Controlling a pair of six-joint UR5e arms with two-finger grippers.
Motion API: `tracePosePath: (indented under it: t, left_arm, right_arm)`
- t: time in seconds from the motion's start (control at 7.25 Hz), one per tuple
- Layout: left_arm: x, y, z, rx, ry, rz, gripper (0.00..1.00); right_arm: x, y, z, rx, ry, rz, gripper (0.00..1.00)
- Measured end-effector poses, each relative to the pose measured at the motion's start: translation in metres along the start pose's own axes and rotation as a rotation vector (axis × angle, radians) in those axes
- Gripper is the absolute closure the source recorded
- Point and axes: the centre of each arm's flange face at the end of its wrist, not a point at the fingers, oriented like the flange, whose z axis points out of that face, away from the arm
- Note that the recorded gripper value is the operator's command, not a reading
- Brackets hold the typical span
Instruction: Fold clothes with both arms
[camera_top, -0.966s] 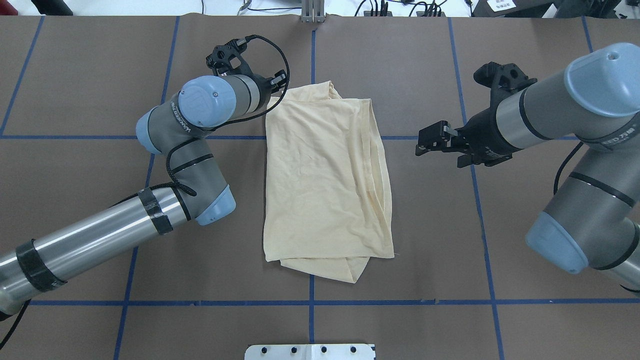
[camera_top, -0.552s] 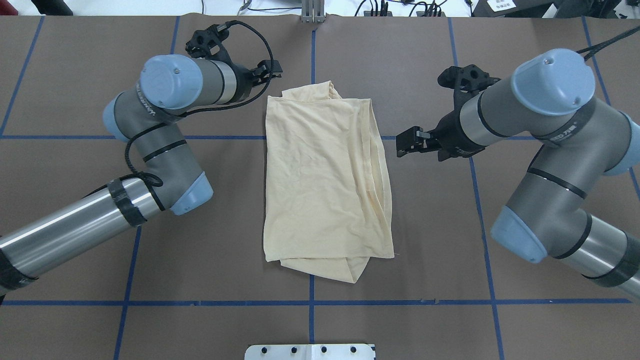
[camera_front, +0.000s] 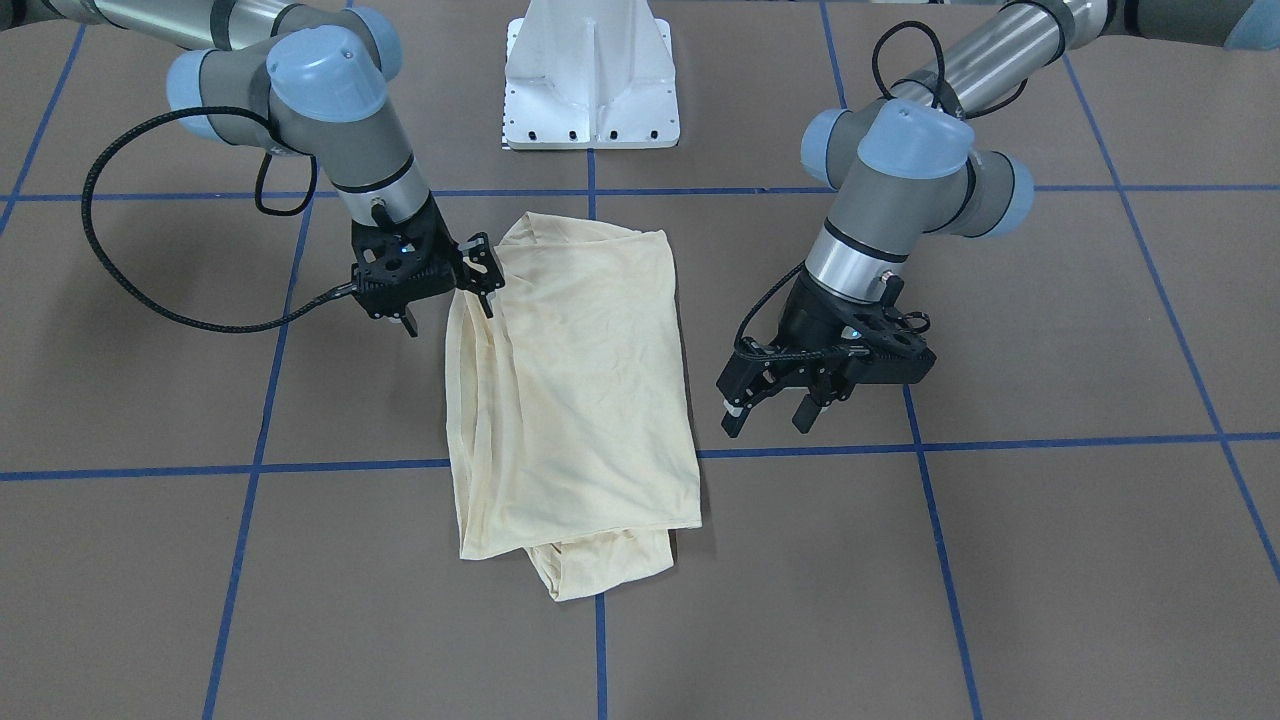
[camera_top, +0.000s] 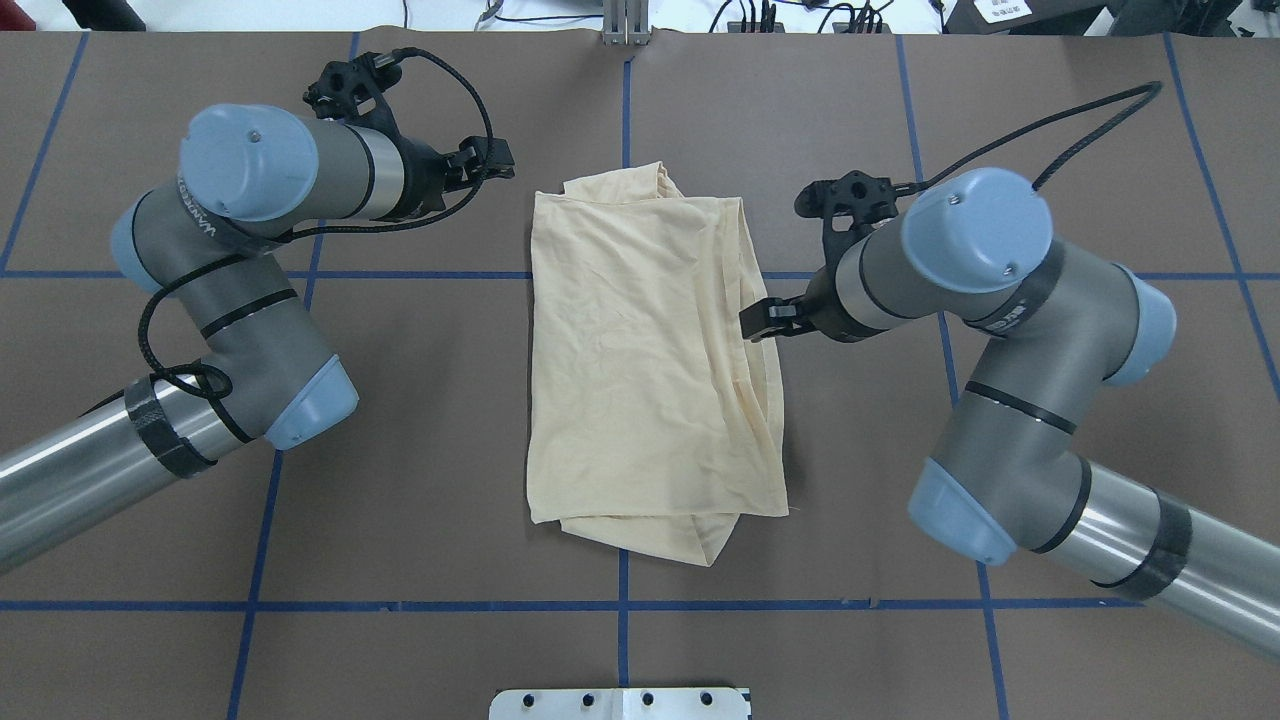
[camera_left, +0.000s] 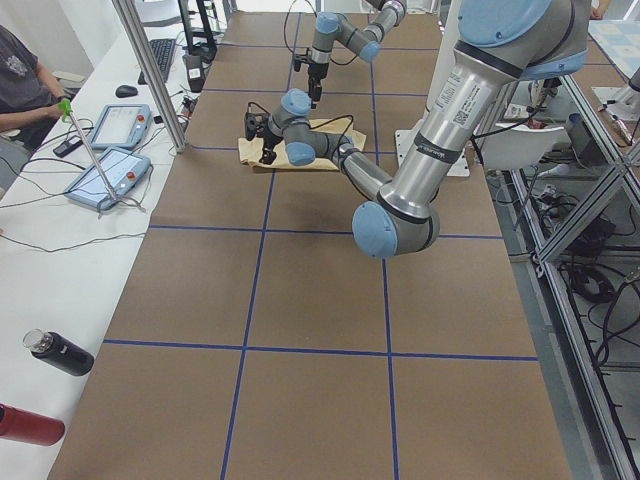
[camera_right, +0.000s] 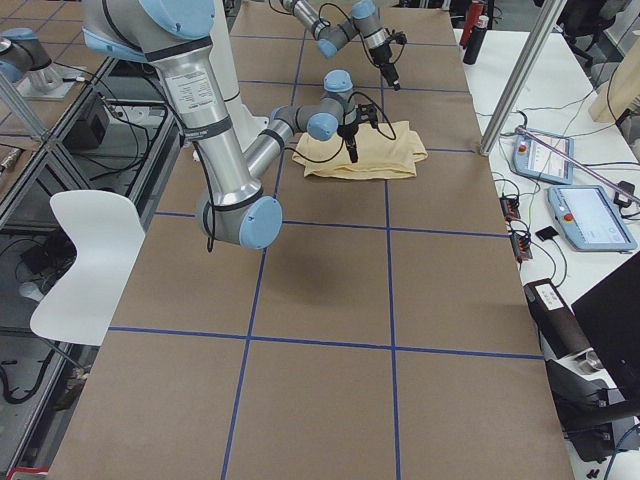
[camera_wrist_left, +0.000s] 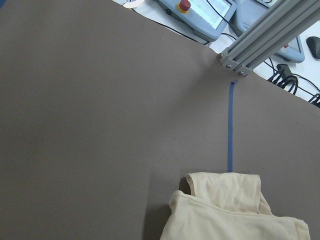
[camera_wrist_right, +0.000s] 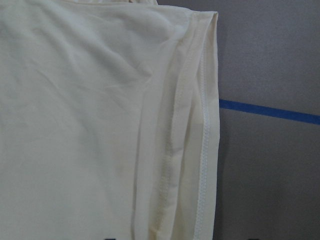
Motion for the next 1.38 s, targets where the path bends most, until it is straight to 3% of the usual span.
tracePosePath:
  t: [0.41,0.69,1.1,1.38]
  left_arm:
    - [-0.012,0.001,0.002,-0.003,-0.017,-0.002,0.0]
    - [-0.013,0.001,0.002,-0.004,-0.017,-0.004,0.0]
    - [-0.013,0.001,0.001,-0.003,-0.015,-0.006,0.0]
    - [-0.012,0.001,0.001,-0.002,-0.012,-0.006,0.0]
  right_arm:
    - [-0.002,0.03,-0.003,-0.03,-0.047,0.032,0.31]
    - [0.009,0.049,0.009,-0.117,-0.063,0.044,0.4]
    - [0.015,0.066,0.04,-0.202,-0.04,0.05,0.53]
    - [0.012,0.075,0.053,-0.227,-0.031,0.045,0.52]
